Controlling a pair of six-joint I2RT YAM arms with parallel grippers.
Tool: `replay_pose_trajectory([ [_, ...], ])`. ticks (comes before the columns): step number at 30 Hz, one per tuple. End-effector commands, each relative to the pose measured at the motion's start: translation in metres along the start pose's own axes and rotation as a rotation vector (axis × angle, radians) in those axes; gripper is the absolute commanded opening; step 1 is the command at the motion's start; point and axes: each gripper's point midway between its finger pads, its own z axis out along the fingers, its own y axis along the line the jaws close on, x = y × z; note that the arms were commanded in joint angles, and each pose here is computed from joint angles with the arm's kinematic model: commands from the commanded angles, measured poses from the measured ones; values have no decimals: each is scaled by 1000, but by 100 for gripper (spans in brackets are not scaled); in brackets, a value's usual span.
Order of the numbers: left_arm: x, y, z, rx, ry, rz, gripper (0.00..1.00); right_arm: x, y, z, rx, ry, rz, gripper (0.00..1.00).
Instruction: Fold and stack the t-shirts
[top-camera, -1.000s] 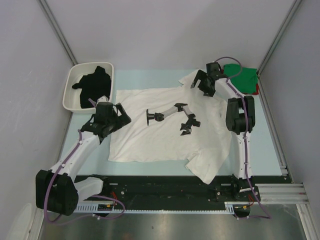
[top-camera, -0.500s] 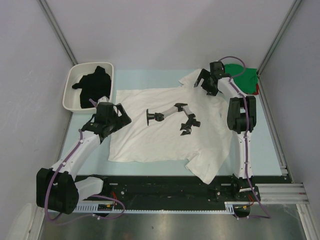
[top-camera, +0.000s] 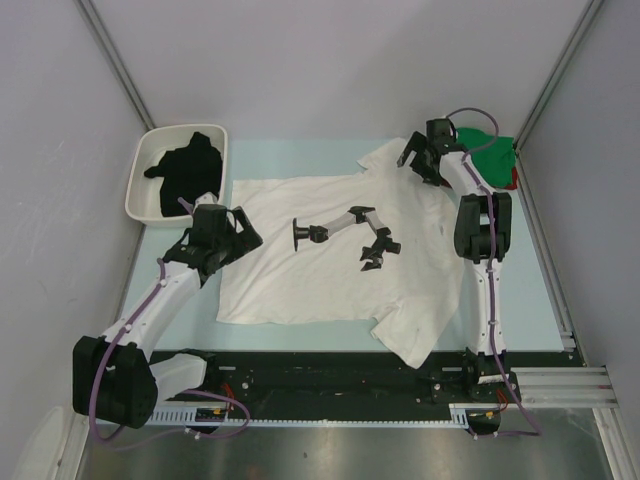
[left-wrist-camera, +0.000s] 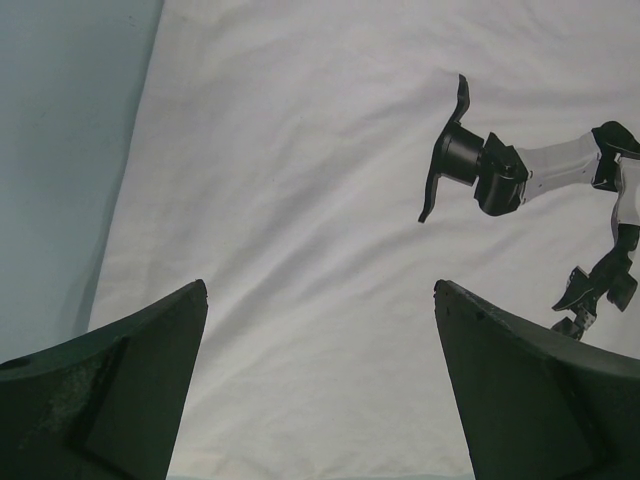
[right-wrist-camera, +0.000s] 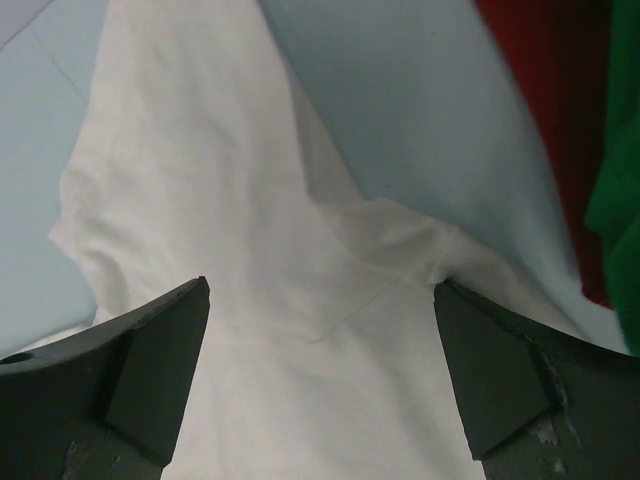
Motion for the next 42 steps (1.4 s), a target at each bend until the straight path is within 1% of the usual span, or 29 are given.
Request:
replay_pose_trajectory([
  [1,-9,2,-2,-7,-38,10,100,-29,-13,3,46,-90,21,100],
  [6,-10,4,-4,-18,-46,14,100,-62,-10,-10,15,-165,51,100],
  [8,-11,5,-7,-21,-54,15,100,-82,2,-32,-11,-224,38,100],
  [9,-15,2,-12,-6,-71,12,100,-83,10,-40,-21,-242,20,100],
  [10,-18,0,-15,7,-82,12,100,-104,28,-76,-53,-311,10,100],
  [11,-20,-3,-19,28,-87,21,100,-100,25,-81,-35,-335,-2,100],
  [12,-23,-8,-24,48,-99,23,100,-99,36,-94,-50,-360,-31,100],
  [14,-27,-15,-31,86,-106,42,100,-105,50,-143,-90,-450,-41,100],
  [16,-24,-18,-36,111,-87,62,100,-100,60,-177,-129,-484,-40,100],
  [17,-24,-20,-39,126,-91,68,100,-112,71,-225,-191,-555,-22,100],
  [18,-19,-21,-40,148,-81,68,100,-82,54,-215,-168,-499,-11,100],
  [20,-16,-24,-47,187,-92,60,100,-63,54,-238,-232,-475,37,100],
  [21,-6,-24,-46,209,-64,54,100,-44,47,-249,-234,-441,40,100],
  [22,0,-23,-46,210,-42,50,100,-27,53,-255,-250,-404,18,100],
  [23,12,-18,-43,190,14,46,100,-5,52,-257,-256,-348,-5,100],
  [24,23,-13,-40,178,50,39,98,3,57,-278,-289,-353,-20,100],
  [25,32,-9,-38,169,77,24,95,33,49,-273,-269,-304,-71,100],
  [26,38,-6,-36,168,86,5,93,56,53,-279,-250,-286,-120,100],
  [27,53,3,-34,148,111,-9,91,65,57,-303,-270,-316,-149,100],
  [28,55,12,-31,109,99,-27,88,89,46,-299,-238,-288,-183,100],
  [29,64,22,-30,64,117,-69,87,109,49,-308,-237,-284,-229,100],
  [31,79,46,-26,-32,127,-116,86,123,44,-327,-253,-300,-238,100],
  [32,88,55,-26,-75,142,-157,85,142,33,-324,-235,-264,-247,100],
  [33,98,66,-25,-118,155,-184,84,154,33,-328,-250,-247,-259,100],
  [34,101,71,-27,-133,147,-206,83,157,33,-341,-279,-253,-249,100],
  [35,103,78,-29,-166,136,-241,83,172,23,-338,-266,-223,-261,100],
  [36,109,86,-31,-191,136,-257,82,184,27,-345,-299,-208,-272,100],
  [37,104,85,-36,-178,105,-286,78,191,24,-347,-306,-199,-276,100],
  [42,113,92,-51,-209,106,-354,73,234,9,-352,-325,-137,-319,100],
])
